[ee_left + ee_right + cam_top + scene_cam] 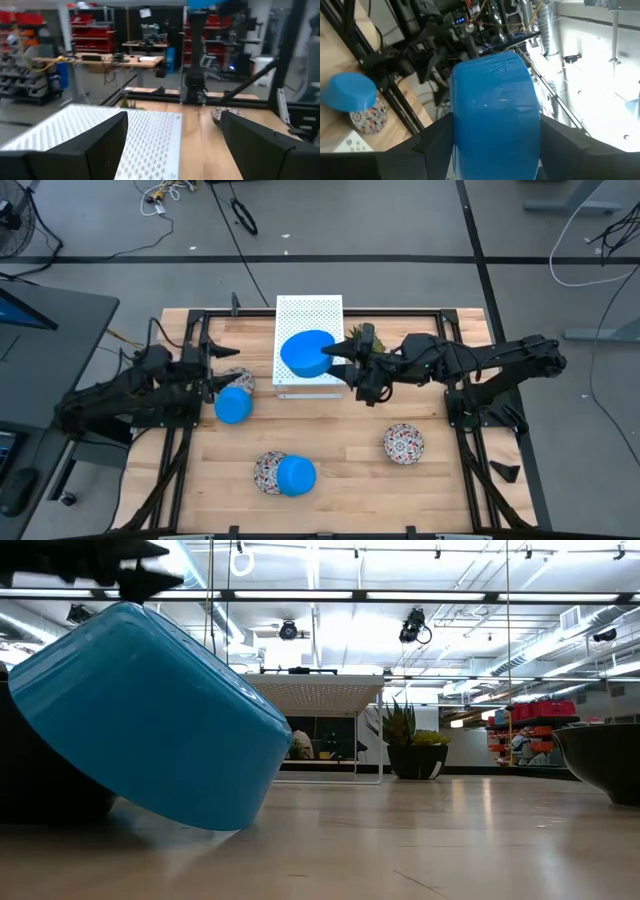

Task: Pick & Place Mini bowls
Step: Put the bottom right blue bowl on the shelf

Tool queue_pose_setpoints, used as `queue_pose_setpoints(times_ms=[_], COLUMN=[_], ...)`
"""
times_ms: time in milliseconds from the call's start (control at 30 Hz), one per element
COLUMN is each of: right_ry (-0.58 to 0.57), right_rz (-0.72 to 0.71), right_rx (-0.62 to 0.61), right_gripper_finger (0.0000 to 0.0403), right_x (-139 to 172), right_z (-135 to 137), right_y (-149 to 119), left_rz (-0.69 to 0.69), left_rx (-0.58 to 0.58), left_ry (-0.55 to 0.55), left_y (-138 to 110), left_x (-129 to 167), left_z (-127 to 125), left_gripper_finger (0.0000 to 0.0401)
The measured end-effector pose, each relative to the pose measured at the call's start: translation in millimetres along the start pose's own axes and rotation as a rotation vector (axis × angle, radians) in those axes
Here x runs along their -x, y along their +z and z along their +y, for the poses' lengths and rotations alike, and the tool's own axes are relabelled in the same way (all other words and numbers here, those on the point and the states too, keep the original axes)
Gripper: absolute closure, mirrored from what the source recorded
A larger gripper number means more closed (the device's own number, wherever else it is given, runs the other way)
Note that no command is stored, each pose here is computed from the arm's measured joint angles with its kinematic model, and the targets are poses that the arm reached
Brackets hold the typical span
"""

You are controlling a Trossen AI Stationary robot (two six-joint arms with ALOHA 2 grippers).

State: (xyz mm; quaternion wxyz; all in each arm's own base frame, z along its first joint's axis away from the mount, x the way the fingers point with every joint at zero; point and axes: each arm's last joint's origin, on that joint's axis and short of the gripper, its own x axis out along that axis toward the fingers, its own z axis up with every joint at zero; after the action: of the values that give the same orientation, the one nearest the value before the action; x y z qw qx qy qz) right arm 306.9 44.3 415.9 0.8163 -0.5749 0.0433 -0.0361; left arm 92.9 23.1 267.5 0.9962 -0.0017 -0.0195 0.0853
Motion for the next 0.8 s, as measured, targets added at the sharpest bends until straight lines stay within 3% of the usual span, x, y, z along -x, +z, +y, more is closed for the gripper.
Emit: queue_pose_setpoints(times_ms=[333,667,800], right_ry=[-0.016,0.0,0.0], right_rz=[-0.024,-0.075,-0.075], right_rx=[-0.033,-0.143,-0.151], right_gripper_finger=[0.0153,0.0153,0.0153], right_x=[1,1,1], right_z=[-2,-2,-2], right_y=[2,4,4], left_rz=[-0.011,-0.066,-0.029], left_rx=[-0.123,-0.215,-0.255], left_ry=[-0.205,-0.313,-0.348], left_y=[80,138,151], left_x=[-37,-74,-86], left_z=[-3,-3,-2], left_gripper_finger=[0.0078,0.0078,0.0078])
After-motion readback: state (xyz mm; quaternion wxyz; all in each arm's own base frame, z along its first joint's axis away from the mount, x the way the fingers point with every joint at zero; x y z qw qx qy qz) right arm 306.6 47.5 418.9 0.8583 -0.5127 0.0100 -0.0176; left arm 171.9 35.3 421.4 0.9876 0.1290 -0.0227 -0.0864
